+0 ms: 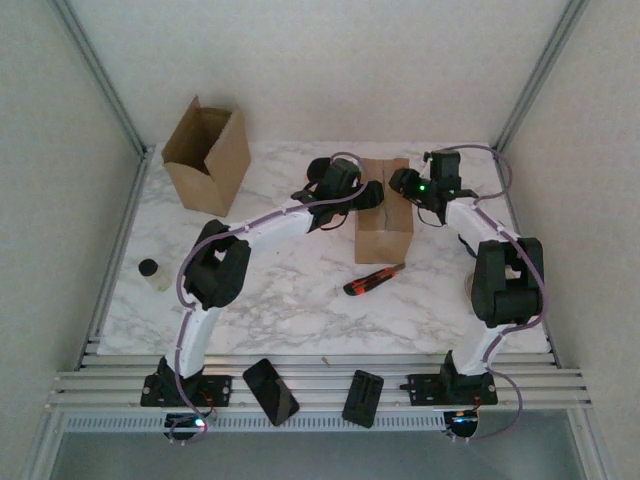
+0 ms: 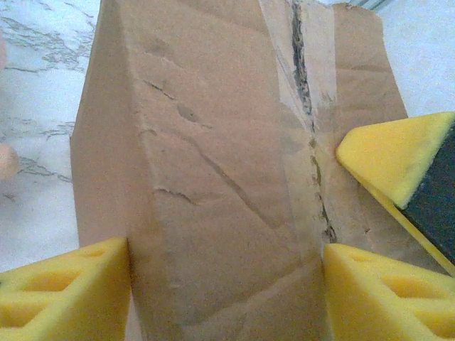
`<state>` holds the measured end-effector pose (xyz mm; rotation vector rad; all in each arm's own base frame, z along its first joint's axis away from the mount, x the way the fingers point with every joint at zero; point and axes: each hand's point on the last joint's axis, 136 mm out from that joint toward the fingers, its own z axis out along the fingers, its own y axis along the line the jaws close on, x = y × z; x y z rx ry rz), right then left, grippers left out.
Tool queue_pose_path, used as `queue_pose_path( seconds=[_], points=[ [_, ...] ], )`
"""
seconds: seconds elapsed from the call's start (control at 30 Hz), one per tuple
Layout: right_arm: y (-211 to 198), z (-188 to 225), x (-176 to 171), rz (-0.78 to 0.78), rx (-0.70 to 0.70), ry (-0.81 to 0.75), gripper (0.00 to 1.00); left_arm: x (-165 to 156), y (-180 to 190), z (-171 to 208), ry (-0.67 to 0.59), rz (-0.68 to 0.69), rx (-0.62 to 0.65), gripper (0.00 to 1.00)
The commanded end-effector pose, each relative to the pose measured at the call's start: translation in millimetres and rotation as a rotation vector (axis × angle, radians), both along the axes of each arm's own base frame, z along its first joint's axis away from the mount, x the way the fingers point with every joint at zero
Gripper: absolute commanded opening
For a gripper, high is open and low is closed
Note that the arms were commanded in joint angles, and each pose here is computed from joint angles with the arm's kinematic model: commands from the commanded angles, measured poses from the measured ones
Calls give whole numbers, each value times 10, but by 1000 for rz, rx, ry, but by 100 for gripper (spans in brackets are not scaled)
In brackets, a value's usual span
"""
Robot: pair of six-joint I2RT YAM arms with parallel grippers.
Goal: Unpack the express box
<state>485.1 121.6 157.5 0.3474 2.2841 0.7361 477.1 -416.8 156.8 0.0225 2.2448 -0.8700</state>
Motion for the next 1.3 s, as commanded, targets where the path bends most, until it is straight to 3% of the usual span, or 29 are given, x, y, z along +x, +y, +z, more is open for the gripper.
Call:
queue_pose_path(
  seconds=[0.0,0.23,0.57,0.8,1.0,1.27],
  points=[
    [952,-163,-652,277,139,172,52,-352,-641,105,-8,-194,-138,66],
    [1266,282,-766,326,141,90,53,-596,-845,625,-80,-256,-172,67],
    [1709,879,-1096,409,142,-17,54,-1072,-858,1519,-209,-299,-214,69],
    [2047,1036,-1314,465,151,-44,55,-1372,-863,1835,-239,-329,-249,70],
    [2468,1084,-1539,555,159,-47,56,-1616,-609,2031,-260,-276,-232,70],
    [3231,1009,-1822,722,165,-14,56,-1928,40,2053,-260,-143,-243,71]
  ],
)
